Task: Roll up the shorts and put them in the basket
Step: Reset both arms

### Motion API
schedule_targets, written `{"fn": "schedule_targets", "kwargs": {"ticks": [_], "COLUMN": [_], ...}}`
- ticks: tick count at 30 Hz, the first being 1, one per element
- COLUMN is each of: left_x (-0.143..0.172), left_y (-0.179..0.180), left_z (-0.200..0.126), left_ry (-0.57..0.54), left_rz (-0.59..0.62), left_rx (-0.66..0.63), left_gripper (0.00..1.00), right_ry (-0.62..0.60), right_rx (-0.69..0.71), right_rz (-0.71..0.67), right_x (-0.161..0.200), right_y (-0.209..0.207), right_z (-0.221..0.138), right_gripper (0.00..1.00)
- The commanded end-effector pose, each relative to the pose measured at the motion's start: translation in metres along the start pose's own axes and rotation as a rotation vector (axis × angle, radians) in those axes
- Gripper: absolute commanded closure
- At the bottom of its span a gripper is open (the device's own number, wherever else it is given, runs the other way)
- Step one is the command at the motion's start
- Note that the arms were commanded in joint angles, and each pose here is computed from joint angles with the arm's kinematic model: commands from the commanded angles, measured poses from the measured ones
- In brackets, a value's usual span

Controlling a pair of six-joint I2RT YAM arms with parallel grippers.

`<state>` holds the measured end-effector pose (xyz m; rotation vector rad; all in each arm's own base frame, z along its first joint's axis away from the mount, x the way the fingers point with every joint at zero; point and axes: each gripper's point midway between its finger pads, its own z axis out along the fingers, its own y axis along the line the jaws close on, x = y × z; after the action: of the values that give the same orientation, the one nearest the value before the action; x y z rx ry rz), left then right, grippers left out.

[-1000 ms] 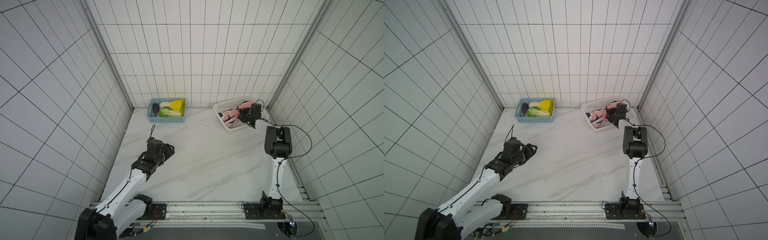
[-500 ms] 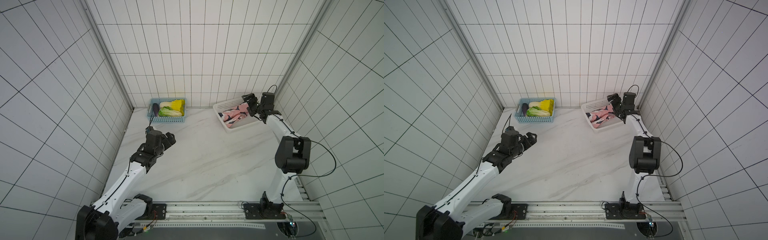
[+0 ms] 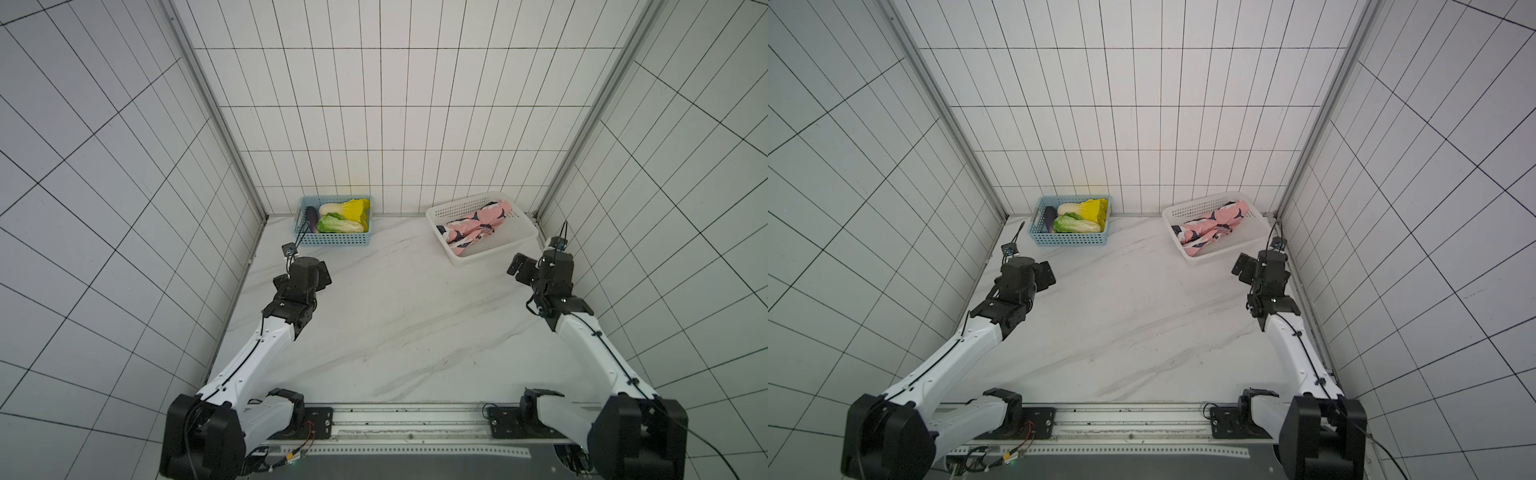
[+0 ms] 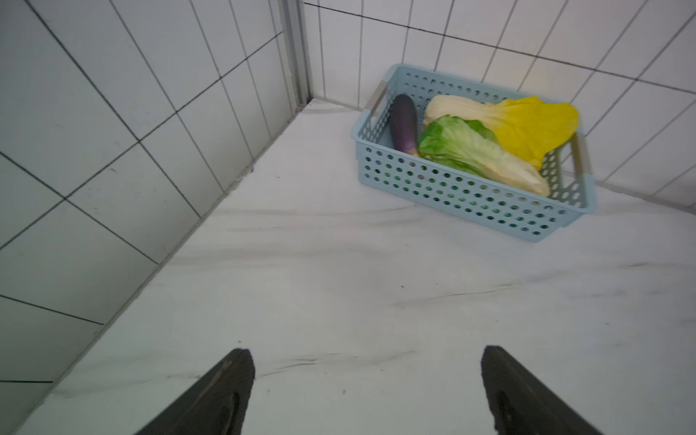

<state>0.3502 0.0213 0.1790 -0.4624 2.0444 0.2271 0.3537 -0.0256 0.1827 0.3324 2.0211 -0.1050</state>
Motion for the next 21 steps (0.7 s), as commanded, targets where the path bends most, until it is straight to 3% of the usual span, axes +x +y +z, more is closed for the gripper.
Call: {"fn": "schedule_targets", "kwargs": {"ticks": [1,6,12,17,21], "left_x": [-0.01,0.005,0.012,0.017,0.015], "left_y": [0.035,0.054,0.045,0.042,0.042], "left_z": [0.022,0.044,0.058,0.066,0.065], "left_ry": [-0.06,-0.057,-0.112,-0.151,-0.164], "left_rz": [0.036,0.017,0.036,0.028,0.008], "left_rx": [-0.128,-0.157,-0.107,-0.079,-0.047], "left_gripper": [0.02,0.04,0.05,0.06,0.06], "right_ry": [-0.11,-0.094,-0.166,-0.121,-0.149], "right_rx": [0.231,0.243,0.21,0.117,-0.066], "right_rz": [-0.121,-0.105,-0.005,0.024,0.01], "right_x": [0.006,0.024,0.025,0.034,0.039], "right_y": [-0.047,-0.055,-0.067,-0.052,-0.021], "right_z": [0.0,0.013,0.025,0.045,0.05], "right_gripper": [0.01,0.01,0.01,0.01,0.01]}}
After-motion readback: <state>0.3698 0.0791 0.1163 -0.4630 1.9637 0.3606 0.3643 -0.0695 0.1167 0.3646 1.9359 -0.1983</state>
